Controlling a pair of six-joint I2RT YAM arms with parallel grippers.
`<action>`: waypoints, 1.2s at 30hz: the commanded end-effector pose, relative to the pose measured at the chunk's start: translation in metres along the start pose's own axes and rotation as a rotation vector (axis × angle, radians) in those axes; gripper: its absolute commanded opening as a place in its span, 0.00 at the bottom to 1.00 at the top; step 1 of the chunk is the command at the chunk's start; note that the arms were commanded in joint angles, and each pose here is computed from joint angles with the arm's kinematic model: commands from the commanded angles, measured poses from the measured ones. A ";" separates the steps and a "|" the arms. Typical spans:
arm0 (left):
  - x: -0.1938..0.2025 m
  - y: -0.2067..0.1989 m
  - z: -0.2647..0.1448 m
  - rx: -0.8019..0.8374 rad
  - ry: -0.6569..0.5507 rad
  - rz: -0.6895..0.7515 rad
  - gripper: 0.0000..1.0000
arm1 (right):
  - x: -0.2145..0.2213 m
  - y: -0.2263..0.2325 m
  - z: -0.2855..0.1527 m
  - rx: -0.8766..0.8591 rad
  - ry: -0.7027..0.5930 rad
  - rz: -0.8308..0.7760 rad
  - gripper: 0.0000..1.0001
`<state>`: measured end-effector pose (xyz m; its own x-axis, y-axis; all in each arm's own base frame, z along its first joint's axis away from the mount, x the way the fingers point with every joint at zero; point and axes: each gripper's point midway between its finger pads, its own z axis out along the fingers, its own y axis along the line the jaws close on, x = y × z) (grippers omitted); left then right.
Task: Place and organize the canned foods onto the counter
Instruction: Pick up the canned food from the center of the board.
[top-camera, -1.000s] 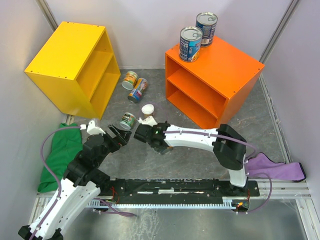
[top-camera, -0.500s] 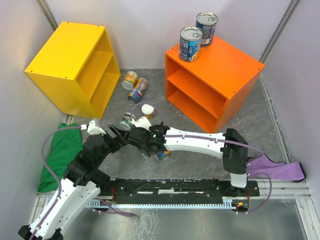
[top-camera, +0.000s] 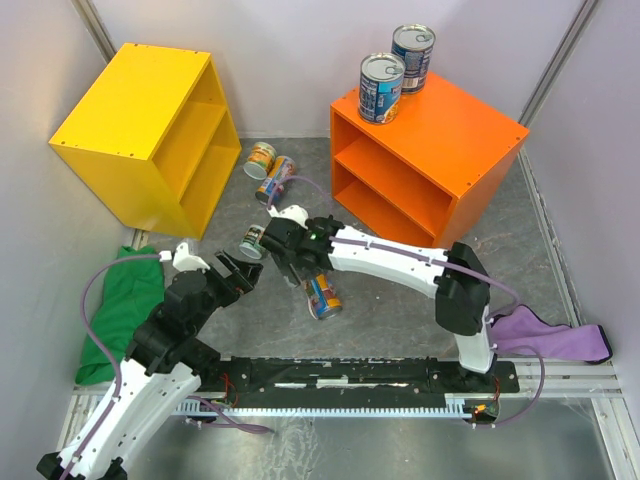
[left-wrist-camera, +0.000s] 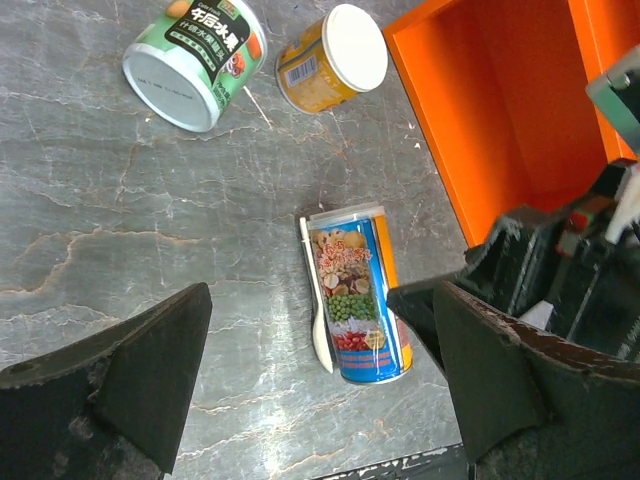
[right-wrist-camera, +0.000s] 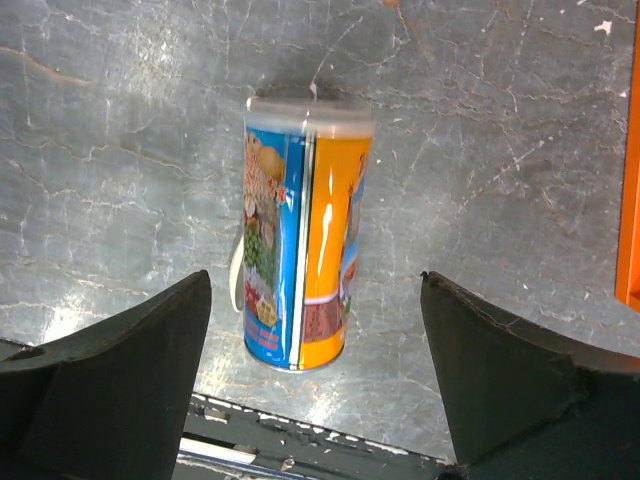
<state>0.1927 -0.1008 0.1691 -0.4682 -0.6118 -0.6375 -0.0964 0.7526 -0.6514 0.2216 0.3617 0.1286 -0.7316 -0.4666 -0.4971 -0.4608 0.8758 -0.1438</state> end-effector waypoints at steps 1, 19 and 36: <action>-0.018 -0.012 -0.008 0.027 -0.051 -0.029 0.98 | -0.014 0.010 0.008 -0.065 0.013 -0.005 0.93; -0.015 -0.005 -0.008 0.018 -0.064 -0.044 0.98 | -0.001 0.019 0.057 -0.131 0.153 0.008 0.92; -0.015 -0.004 -0.007 0.016 -0.072 -0.043 0.98 | 0.003 0.029 0.068 -0.235 0.196 0.053 0.60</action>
<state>0.1883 -0.0950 0.1700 -0.4513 -0.6221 -0.6398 -0.1041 0.7488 -0.6546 0.2412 0.3746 0.0573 -0.8368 -0.4677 -0.2848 -0.4920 0.8704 0.0162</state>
